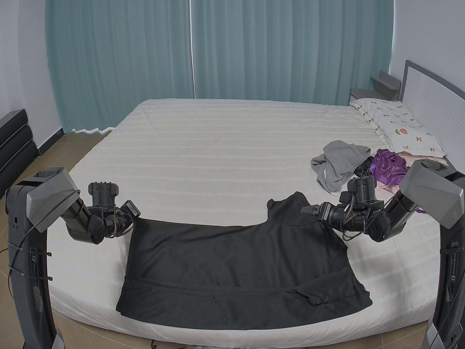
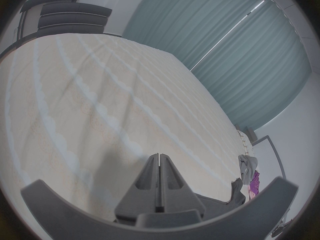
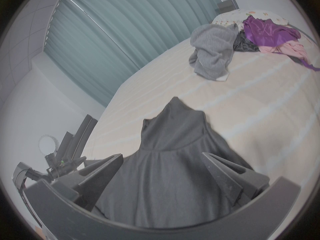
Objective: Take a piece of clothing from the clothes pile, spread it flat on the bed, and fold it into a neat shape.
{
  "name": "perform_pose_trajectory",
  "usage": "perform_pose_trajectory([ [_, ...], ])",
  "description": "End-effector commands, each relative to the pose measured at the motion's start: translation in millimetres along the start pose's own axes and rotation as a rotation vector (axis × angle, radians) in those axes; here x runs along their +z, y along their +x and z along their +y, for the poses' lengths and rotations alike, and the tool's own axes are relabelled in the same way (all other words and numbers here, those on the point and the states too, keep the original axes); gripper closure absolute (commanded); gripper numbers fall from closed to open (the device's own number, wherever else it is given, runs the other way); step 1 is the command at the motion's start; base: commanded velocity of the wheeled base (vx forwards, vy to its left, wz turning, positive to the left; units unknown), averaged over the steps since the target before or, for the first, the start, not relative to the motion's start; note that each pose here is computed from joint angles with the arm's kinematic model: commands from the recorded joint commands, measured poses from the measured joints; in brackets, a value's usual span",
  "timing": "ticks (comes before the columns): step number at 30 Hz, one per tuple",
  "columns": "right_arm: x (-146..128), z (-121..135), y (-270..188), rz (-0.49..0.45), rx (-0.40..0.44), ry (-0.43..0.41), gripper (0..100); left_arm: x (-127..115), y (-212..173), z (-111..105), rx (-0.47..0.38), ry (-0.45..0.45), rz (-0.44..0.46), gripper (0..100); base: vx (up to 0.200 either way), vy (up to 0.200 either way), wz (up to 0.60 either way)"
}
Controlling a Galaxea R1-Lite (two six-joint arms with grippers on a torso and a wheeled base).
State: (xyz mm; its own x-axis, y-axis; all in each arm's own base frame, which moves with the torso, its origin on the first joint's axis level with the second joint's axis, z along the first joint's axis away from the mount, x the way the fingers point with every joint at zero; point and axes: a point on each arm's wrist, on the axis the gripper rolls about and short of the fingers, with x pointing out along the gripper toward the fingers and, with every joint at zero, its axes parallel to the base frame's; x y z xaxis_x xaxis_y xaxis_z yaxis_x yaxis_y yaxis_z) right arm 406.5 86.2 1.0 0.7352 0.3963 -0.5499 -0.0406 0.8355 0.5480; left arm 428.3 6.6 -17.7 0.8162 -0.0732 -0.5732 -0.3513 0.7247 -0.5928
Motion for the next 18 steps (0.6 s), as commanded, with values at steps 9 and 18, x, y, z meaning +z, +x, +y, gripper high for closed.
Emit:
perform_pose_trajectory([
  [9,19.2,-30.3,70.3,-0.103,-0.130,-0.005,0,-2.0,-5.3,1.8,-0.007,-0.004,-0.006,100,0.000,0.000,0.00],
  [18,30.7,-45.9,87.6,-0.139,-0.143,-0.001,0,-2.4,-5.0,2.2,-0.008,-0.004,-0.002,100,0.000,0.000,0.00],
])
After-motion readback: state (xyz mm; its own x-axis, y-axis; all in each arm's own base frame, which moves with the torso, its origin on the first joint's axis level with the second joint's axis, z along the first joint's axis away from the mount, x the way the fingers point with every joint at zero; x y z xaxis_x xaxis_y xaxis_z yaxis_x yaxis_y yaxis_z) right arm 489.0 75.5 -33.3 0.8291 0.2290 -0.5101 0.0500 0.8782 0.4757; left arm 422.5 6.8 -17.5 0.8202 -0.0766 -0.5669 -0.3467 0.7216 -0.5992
